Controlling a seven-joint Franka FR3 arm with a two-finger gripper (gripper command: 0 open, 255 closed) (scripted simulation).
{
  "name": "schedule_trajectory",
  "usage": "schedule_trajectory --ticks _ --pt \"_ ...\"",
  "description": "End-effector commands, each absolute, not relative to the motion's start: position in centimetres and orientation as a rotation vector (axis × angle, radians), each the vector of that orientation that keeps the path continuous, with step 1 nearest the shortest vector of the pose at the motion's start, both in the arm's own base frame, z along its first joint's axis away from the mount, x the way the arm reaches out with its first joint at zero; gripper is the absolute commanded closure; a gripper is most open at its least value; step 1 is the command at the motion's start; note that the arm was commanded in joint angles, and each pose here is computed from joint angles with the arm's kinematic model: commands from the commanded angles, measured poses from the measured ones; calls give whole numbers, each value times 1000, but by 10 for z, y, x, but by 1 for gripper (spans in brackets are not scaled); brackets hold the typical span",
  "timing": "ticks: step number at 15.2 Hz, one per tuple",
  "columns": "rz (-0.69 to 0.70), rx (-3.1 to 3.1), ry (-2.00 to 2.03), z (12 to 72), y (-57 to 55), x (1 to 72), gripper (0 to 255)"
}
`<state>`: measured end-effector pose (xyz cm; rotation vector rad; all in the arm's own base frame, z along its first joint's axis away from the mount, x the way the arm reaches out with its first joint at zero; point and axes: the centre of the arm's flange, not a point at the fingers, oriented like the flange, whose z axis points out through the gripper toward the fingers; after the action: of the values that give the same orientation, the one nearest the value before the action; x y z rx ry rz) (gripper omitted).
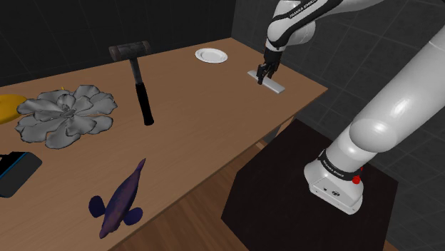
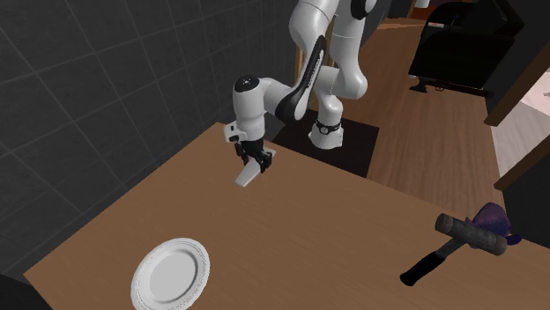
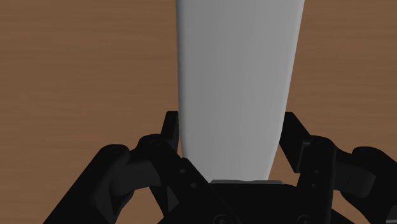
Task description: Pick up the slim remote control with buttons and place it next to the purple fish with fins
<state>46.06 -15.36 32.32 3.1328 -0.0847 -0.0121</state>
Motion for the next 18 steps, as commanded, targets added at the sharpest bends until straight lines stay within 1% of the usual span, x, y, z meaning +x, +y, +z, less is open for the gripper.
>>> schedule_trajectory --ticks 1,18 --pt "-12 3133 -85 334 -153 462 255" --pt "-12 3133 -85 424 -153 462 255"
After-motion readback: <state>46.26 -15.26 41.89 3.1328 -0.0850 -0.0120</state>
